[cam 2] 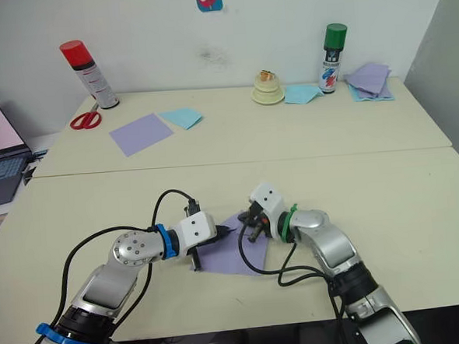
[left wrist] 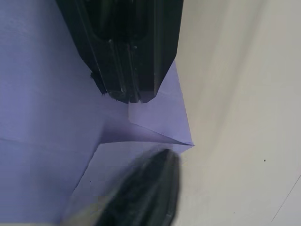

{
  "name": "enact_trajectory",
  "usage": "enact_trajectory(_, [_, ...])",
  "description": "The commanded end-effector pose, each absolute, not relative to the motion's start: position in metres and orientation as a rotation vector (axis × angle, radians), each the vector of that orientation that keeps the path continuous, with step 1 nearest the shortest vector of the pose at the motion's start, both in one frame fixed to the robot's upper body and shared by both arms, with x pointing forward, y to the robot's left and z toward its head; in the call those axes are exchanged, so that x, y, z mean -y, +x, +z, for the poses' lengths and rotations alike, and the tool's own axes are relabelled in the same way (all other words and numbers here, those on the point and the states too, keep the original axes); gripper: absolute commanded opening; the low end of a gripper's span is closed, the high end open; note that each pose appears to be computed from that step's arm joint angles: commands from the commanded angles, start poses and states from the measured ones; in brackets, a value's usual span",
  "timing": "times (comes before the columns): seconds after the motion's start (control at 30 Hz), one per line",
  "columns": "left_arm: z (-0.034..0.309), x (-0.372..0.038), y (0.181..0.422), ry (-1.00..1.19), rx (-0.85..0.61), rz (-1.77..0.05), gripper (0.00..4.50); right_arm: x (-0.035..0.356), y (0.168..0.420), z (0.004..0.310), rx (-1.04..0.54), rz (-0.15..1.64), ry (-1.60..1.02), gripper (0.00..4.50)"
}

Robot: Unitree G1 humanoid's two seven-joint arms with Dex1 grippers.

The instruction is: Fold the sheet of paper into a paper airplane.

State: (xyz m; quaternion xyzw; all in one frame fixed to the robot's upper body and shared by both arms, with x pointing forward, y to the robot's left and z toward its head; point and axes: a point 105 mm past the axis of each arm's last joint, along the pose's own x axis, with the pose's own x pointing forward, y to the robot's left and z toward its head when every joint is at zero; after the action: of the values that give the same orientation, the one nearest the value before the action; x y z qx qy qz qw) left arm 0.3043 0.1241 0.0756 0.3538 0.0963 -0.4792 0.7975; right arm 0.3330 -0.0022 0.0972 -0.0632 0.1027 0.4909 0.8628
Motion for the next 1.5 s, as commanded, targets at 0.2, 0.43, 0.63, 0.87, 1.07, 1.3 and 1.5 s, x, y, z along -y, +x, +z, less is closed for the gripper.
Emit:
enact_trajectory(0.2, [0.069,-0.122,0.299,0.777,-0.242,-1.046,0.01,-0.019,0.339,0.092,-0.209,1.047,-0.186,0.0])
enact_trajectory(0.43, [0.067,-0.122,0.296,0.797,-0.244,-1.061,0.01,-0.01,0.343,0.073,-0.273,1.012,-0.244,0.0])
enact_trajectory(0.63, [0.076,-0.125,0.29,0.724,-0.243,-1.096,1.14,-0.007,0.34,0.069,-0.29,1.019,-0.241,0.0])
enact_trajectory(0.87, [0.118,-0.155,0.28,0.311,-0.286,-1.026,1.93,-0.006,0.337,0.068,-0.296,1.03,-0.236,0.0])
enact_trajectory(1.07, [0.134,-0.184,0.304,0.061,-0.23,-0.858,1.06,-0.011,0.332,0.069,-0.293,1.062,-0.22,0.0])
enact_trajectory(1.3, [0.118,-0.153,0.318,0.071,-0.249,-0.912,0.02,-0.012,0.33,0.068,-0.296,1.07,-0.227,0.0])
enact_trajectory(1.5, [0.089,-0.151,0.326,0.151,-0.319,-0.898,0.02,-0.011,0.33,0.068,-0.296,1.069,-0.231,0.0])
